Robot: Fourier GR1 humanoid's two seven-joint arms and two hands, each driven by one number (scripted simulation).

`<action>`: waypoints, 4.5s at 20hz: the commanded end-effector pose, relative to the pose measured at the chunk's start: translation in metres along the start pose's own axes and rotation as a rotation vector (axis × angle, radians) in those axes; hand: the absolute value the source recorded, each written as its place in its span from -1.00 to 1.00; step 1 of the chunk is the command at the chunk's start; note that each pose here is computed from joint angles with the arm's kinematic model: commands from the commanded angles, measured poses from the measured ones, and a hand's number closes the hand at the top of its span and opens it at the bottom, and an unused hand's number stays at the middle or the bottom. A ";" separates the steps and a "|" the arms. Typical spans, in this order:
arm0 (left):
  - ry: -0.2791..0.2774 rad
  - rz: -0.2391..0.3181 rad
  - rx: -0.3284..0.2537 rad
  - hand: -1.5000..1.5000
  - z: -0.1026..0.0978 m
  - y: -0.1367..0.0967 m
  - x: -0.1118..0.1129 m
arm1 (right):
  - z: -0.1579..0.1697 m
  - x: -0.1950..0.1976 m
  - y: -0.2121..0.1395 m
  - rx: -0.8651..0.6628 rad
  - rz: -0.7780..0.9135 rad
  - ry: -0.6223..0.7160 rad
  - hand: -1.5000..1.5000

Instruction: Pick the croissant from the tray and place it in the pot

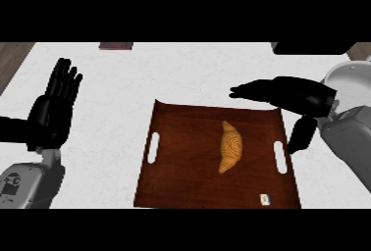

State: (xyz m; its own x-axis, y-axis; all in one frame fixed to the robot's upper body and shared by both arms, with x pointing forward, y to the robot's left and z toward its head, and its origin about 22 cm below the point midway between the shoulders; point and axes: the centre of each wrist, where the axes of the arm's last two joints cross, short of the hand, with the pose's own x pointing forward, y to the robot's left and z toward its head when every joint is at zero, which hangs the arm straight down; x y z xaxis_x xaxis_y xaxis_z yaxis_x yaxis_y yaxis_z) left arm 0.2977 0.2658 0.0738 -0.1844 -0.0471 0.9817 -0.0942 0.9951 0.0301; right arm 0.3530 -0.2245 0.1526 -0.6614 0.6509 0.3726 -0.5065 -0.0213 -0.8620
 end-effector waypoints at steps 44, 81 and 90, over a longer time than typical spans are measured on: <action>-0.008 -0.009 0.004 0.00 0.002 0.011 0.010 | -0.112 0.020 0.155 0.149 0.072 0.030 1.00; 0.017 -0.022 0.020 0.00 -0.001 0.013 -0.007 | -0.038 0.170 0.056 -1.099 0.059 0.819 1.00; -0.009 -0.004 0.041 0.00 -0.001 0.015 -0.008 | 0.068 0.114 0.035 -1.230 0.118 0.997 1.00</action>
State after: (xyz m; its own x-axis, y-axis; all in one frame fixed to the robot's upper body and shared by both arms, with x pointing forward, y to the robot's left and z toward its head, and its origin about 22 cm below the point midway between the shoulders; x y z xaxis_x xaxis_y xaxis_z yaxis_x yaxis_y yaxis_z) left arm 0.2987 0.2756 0.0742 -0.1831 -0.0516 0.9817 -0.1184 0.9925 0.0300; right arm 0.2337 -0.1678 0.1742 0.1390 0.9293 0.3421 0.5526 0.2139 -0.8055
